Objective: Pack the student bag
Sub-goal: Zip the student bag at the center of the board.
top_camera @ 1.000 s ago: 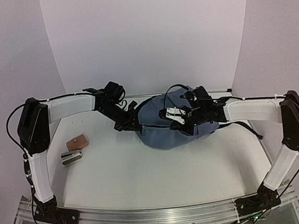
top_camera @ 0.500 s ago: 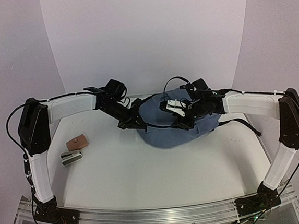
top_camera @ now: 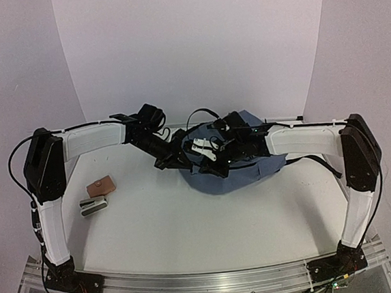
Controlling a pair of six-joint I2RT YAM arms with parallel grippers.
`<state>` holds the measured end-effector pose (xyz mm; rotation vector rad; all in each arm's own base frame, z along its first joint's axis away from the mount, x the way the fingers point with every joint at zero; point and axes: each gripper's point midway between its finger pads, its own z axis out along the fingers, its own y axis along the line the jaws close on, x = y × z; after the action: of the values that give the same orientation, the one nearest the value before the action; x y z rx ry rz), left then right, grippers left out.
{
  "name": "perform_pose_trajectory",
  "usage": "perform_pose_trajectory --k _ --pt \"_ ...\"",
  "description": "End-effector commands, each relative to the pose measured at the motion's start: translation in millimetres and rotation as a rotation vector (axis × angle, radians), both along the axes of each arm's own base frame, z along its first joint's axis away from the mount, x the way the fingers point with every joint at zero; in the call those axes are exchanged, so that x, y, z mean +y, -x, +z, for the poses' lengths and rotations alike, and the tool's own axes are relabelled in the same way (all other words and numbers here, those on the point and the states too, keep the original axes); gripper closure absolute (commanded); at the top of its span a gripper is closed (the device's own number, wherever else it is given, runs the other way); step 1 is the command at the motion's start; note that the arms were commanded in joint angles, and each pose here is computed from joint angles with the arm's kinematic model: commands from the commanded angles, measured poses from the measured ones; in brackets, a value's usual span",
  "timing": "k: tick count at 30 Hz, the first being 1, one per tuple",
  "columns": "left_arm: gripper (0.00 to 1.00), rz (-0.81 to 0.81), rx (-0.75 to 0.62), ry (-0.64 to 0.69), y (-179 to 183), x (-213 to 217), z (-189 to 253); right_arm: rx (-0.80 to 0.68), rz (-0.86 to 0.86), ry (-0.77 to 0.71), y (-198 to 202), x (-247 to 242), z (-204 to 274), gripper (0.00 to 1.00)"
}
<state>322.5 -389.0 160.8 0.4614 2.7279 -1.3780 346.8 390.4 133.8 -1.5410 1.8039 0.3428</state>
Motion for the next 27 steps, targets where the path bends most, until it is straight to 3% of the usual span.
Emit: perform_pose_trajectory --k 1,3,11,20,23,27 --pt "1.00 0.000 -0.033 0.058 -4 2 20 -0.028 -0.055 0.005 -10 -5 5 0.92" --pt "1.00 0.012 -0.035 0.054 -8 6 19 -0.036 -0.066 0.005 -8 -10 9 1.00" --pt "1.00 0.112 -0.041 0.010 -38 38 7 -0.054 -0.084 0.029 19 -45 18 1.00" --pt "1.00 0.167 -0.050 -0.075 -53 64 -6 -0.096 -0.039 0.186 65 -116 -3 1.00" --pt "1.00 0.153 -0.047 -0.063 -43 66 -3 -0.128 -0.037 0.233 57 -146 -6 1.00" --pt "1.00 0.046 -0.057 -0.001 -16 46 10 -0.185 -0.032 0.314 18 -181 -9 0.99"
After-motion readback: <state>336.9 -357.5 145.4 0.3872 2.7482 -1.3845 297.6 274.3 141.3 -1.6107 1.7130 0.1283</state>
